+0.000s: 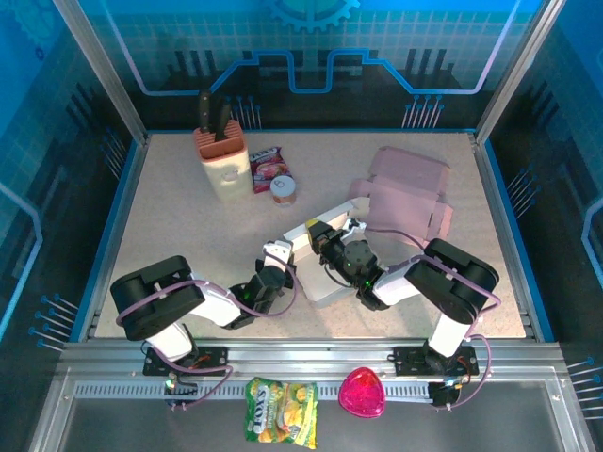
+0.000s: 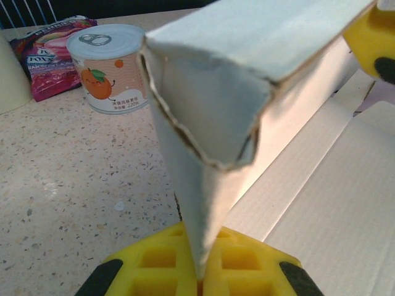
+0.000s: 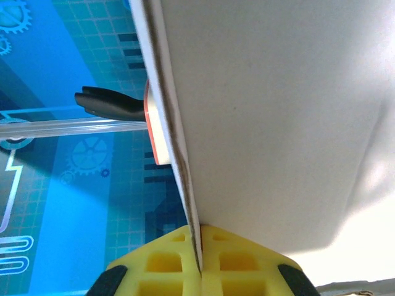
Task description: Fold the paper box
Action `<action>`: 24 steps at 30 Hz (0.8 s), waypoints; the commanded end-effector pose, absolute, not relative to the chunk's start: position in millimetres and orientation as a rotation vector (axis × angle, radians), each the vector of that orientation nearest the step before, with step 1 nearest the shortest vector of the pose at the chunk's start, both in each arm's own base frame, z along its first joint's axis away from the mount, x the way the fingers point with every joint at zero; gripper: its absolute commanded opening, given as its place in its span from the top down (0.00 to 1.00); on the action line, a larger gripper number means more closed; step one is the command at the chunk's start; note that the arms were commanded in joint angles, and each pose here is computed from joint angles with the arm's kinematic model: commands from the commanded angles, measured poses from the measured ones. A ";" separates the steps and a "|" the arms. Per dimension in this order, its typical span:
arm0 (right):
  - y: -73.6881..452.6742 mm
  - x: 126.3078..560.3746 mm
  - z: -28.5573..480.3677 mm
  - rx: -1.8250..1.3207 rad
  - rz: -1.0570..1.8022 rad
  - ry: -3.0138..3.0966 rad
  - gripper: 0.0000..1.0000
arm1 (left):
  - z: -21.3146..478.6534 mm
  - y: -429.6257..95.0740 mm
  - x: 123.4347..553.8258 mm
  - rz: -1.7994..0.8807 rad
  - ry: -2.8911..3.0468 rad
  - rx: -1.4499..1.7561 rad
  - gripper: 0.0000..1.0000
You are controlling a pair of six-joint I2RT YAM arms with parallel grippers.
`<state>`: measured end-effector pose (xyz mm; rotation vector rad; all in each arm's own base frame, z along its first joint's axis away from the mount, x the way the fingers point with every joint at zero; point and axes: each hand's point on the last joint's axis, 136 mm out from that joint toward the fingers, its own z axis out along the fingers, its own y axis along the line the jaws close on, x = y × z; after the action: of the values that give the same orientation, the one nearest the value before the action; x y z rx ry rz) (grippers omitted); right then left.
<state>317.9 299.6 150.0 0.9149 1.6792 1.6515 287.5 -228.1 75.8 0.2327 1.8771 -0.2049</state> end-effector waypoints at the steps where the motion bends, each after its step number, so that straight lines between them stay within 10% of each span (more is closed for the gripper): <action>1: 316.6 293.8 123.9 0.898 1.639 1.846 1.00 | 121.0 -258.9 289.8 -0.407 1.733 0.207 0.95; 24: 307.3 294.9 124.8 0.911 1.602 1.869 1.00 | 130.7 -250.8 276.1 -0.563 1.773 0.359 0.74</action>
<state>313.6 297.1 146.8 0.9425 1.7259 1.6258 276.5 -235.8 92.9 0.3686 1.8897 -0.4358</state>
